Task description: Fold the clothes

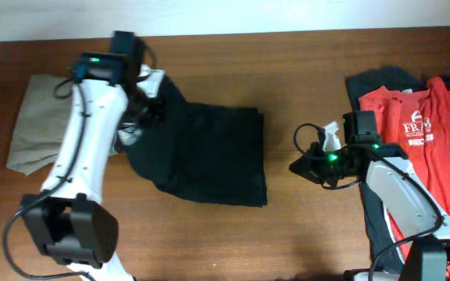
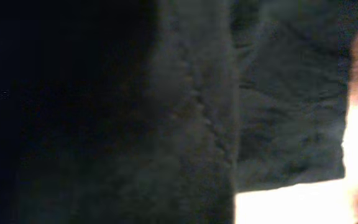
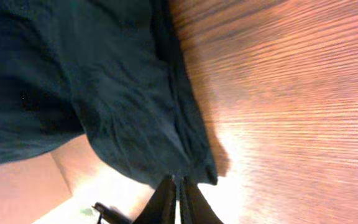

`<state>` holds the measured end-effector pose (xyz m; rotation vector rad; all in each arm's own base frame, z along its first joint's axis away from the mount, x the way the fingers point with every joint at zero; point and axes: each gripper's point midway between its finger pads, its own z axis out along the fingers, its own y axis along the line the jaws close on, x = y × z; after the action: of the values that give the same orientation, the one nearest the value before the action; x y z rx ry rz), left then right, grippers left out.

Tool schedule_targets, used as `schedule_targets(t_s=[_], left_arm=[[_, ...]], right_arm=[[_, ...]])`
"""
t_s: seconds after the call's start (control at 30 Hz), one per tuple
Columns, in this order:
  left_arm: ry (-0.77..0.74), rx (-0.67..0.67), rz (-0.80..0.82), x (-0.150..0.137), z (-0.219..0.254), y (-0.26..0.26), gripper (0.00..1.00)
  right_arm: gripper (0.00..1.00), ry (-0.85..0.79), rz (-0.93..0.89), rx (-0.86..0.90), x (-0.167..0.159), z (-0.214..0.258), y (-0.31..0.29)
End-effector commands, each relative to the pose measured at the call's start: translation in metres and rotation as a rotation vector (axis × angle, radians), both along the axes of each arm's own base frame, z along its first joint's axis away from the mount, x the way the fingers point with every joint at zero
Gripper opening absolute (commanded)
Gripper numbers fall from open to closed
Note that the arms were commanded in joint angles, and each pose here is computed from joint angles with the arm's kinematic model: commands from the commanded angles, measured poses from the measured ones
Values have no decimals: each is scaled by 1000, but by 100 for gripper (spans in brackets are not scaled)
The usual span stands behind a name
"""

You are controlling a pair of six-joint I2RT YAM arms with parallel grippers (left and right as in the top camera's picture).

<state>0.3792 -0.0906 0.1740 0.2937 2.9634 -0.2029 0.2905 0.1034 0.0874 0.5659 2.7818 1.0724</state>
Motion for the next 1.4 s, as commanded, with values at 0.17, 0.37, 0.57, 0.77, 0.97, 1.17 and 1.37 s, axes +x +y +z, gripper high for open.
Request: schedule_targets(t_s=[0.17,0.37,0.57,0.77,0.97,1.17,1.37], left_arm=[[115,0,-156,-22,-98,-165,1],[153,43,-226,-35,-66,-178,74],[14,299,-146,4,-1,-94,46],[384,236,-84,-42,-114,-47,2],[440,267,-56,-61,-177,-6,7],[257,-14,-73,12,-92,-27,38],[319,-18,-86,-3,-88,-27,33]], right_arm=[[9,46,-52,-167,-7,-15,-29],[14,80,-46,-232,-15,-22,-38],[22,-163,248,9,-14,9,6],[22,-267,375,46,1,10,100],[7,221,255,-59,-32,-123,119],[19,-295,389,-50,-8,13,115],[18,-225,291,-134,-16,15,95]])
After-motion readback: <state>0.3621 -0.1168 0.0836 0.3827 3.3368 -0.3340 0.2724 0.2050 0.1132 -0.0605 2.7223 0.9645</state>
